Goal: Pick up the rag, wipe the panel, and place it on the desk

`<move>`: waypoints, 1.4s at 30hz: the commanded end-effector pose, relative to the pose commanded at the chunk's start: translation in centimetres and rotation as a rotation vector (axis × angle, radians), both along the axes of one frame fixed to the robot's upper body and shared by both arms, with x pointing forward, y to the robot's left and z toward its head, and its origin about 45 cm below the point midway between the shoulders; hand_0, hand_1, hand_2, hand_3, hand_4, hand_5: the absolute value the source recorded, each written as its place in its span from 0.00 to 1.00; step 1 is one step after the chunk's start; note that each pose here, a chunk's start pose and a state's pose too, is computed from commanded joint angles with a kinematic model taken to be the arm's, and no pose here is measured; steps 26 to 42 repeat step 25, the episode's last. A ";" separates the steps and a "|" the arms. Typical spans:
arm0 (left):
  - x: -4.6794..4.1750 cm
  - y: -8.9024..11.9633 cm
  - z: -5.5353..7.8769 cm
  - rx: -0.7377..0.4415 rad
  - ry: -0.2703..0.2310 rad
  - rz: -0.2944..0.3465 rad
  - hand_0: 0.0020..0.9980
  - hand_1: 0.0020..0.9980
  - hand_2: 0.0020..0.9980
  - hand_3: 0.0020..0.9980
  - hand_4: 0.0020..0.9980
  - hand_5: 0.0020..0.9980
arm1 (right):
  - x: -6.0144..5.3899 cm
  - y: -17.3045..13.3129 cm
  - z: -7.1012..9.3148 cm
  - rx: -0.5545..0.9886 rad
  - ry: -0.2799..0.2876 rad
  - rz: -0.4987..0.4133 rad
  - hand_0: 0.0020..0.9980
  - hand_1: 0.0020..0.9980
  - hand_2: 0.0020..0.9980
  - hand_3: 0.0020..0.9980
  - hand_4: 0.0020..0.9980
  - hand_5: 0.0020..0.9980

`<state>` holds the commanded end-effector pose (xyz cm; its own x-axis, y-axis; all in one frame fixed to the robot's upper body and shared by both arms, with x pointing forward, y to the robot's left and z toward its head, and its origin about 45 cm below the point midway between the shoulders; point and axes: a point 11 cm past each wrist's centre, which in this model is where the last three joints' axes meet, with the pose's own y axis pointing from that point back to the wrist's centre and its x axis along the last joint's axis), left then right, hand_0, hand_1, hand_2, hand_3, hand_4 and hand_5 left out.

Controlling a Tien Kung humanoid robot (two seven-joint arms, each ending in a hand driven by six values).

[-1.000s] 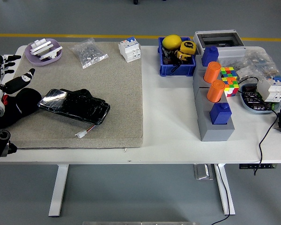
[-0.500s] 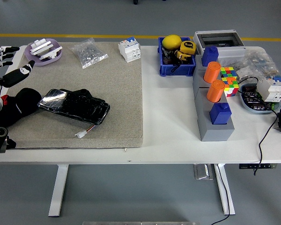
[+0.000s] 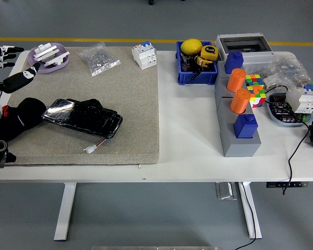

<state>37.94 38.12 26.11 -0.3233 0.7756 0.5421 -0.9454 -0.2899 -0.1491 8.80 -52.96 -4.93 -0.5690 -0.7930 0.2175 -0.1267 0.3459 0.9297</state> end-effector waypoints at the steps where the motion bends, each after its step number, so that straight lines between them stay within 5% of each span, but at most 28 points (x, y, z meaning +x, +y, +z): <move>1: 0.02 0.0 0.0 0.002 0.000 0.000 0.63 0.74 0.74 0.62 0.86 0.20 | 0.0 0.0 0.0 0.000 0.000 0.000 0.75 0.64 0.66 0.56 0.91 0.43; 42: -0.05 0.2 0.9 0.041 0.000 -0.004 0.64 0.74 0.74 0.62 0.86 0.20 | -0.1 -0.3 0.1 -0.007 0.001 -0.012 0.75 0.64 0.66 0.56 0.91 0.42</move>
